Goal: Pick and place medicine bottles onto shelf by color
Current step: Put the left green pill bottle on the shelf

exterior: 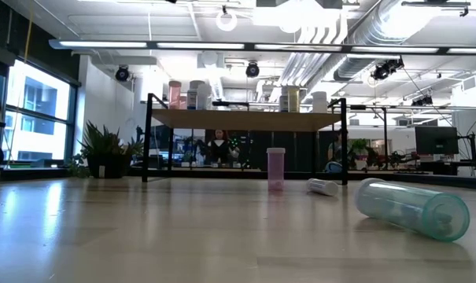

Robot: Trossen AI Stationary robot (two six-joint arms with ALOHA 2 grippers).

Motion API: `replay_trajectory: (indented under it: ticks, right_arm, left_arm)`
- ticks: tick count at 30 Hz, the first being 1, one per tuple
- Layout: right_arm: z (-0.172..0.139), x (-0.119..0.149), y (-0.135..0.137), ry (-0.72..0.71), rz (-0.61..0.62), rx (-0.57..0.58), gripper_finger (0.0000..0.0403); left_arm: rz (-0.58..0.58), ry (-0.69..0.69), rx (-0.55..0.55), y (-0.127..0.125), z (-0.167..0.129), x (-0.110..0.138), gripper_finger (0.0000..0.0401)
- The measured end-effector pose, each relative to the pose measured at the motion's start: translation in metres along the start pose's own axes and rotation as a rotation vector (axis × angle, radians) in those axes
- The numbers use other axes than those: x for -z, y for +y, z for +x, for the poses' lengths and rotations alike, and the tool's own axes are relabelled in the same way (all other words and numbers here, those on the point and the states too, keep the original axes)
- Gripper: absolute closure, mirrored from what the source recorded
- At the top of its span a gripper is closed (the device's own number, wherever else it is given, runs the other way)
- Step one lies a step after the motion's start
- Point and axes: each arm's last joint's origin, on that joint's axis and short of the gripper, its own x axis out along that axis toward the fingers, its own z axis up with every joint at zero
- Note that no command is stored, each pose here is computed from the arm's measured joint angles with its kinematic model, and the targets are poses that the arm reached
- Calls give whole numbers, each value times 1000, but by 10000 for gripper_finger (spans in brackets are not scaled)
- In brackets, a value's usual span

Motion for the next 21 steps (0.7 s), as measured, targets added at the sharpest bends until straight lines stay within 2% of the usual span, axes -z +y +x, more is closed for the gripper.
replay_trajectory:
  ticks: [9, 21]
  right_arm:
    - [2, 1, 0, 7, 26, 0, 181]
    - [2, 1, 0, 8, 56, -1, 255]
  left_arm:
    - [19, -18, 3, 0, 0, -2, 313]
    - [18, -20, -16, 3, 1, -2, 313]
